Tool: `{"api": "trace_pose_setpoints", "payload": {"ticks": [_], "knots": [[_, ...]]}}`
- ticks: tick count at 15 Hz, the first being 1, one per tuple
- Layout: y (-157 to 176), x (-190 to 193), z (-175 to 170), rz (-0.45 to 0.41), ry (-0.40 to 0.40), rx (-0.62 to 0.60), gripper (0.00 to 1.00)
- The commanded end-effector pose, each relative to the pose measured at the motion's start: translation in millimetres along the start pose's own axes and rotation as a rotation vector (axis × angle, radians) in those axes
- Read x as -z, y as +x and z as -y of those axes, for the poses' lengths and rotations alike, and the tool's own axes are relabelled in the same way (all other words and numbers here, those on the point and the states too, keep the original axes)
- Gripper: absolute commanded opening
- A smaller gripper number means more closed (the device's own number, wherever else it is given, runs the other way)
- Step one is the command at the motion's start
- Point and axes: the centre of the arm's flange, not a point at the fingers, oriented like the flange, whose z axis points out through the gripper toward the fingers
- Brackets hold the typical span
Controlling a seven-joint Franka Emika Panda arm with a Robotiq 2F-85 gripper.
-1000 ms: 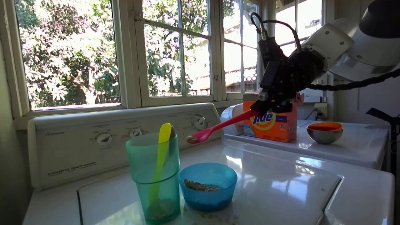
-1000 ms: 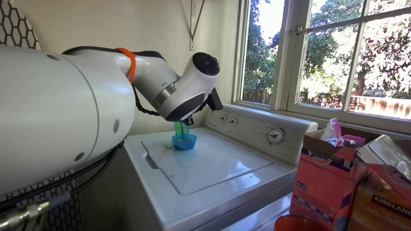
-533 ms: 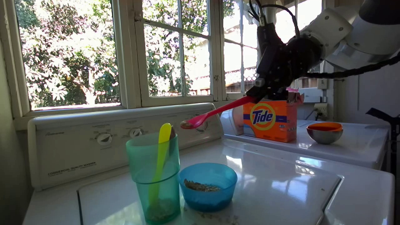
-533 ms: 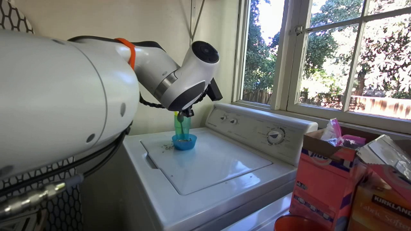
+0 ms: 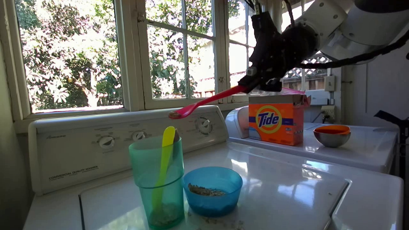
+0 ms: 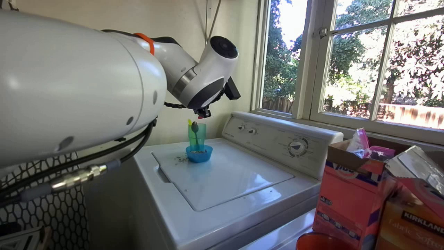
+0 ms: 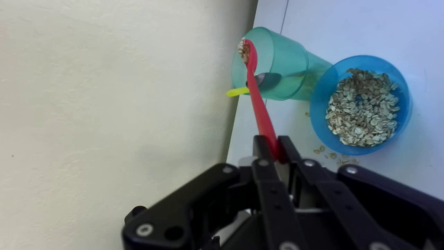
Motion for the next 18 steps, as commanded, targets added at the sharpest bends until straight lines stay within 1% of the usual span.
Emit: {"api": "trace_pose_setpoints", "payload": {"ticks": [1,6,8,13,18], "knots": [[-15,-12,-14,-0.039,0.067,0.035,0.03],[-18,-27,-31,-0.067,0.141,0.073,0.03],[-18,-33,-37,-0.075,0.183,0.094,0.03],[-13,-50,-53,-0.085,0.259,0.147,0.03],[-10,-61,-71,-0.111,0.346,0.224,0.03]]}}
